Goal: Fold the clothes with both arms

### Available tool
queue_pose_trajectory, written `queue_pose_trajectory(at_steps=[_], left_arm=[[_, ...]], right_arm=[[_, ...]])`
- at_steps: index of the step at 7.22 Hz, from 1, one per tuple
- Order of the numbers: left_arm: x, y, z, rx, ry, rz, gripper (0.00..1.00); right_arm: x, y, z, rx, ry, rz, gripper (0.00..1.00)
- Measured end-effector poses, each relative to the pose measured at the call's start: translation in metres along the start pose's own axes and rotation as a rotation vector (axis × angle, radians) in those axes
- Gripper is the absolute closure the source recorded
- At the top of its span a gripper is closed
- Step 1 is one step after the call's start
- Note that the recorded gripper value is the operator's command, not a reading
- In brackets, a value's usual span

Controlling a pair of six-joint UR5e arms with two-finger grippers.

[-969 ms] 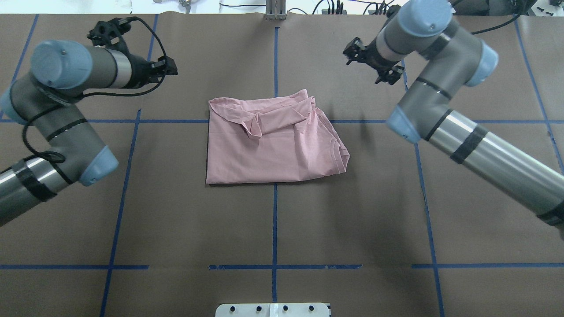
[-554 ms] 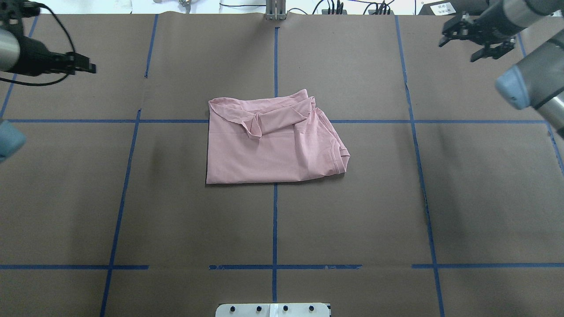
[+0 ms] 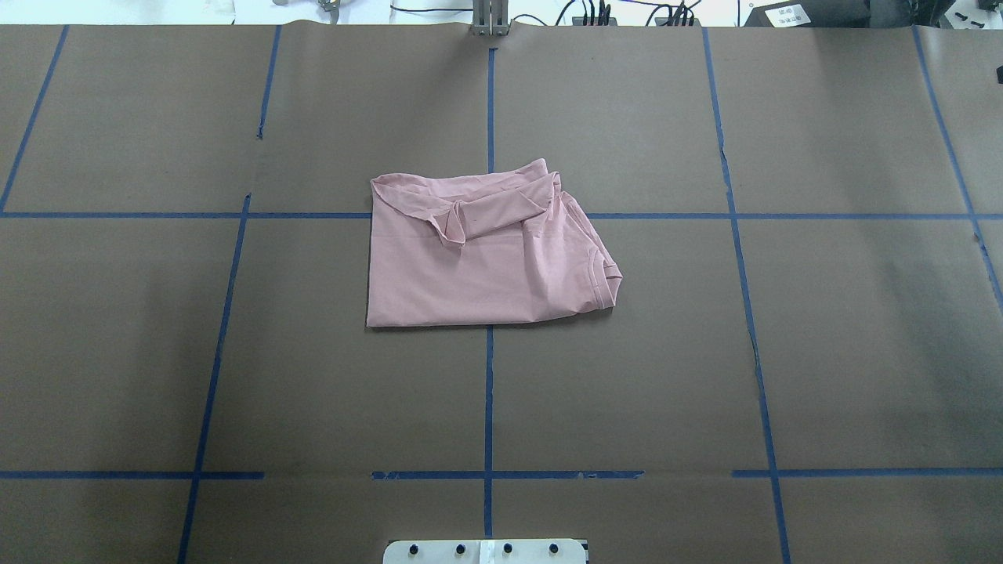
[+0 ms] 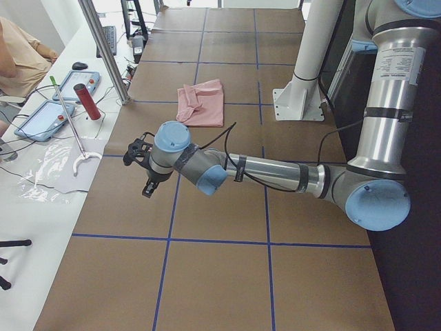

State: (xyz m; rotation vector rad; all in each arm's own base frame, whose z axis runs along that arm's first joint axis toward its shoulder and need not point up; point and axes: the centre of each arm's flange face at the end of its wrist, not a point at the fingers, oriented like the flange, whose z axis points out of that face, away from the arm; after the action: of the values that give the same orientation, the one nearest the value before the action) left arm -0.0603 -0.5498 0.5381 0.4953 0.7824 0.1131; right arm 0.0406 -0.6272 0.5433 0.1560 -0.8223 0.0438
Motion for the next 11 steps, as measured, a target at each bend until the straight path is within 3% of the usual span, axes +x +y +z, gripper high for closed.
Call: queue_pose_trajectory(at_steps=[2,3,4,6,8,11], left_arm=[[-0.038,0.025,-0.027,-0.143,-0.032,-0.025,0.23],[-0.047,0.044,-0.027,-0.211,-0.025,-0.037,0.00],[-0.050,0.056,-0.027,-0.241,-0.020,-0.042,0.00],[-0.039,0.074,-0.046,-0.239,-0.032,-0.037,0.00],[-0.049,0.121,-0.044,-0.273,-0.039,-0.107,0.00],[-0.050,0.125,-0.042,-0.237,-0.045,-0.096,0.00]], right_arm=[[0.052,0.037,-0.002,-0.100,0.025,-0.089,0.00],[0.064,0.057,0.001,-0.121,0.025,-0.105,0.00],[0.071,0.072,0.004,-0.131,0.022,-0.109,0.00],[0.072,0.087,0.007,-0.140,0.011,-0.108,0.00],[0.070,0.096,0.020,-0.166,0.008,-0.111,0.00],[0.059,0.102,0.040,-0.198,0.005,-0.132,0.00]])
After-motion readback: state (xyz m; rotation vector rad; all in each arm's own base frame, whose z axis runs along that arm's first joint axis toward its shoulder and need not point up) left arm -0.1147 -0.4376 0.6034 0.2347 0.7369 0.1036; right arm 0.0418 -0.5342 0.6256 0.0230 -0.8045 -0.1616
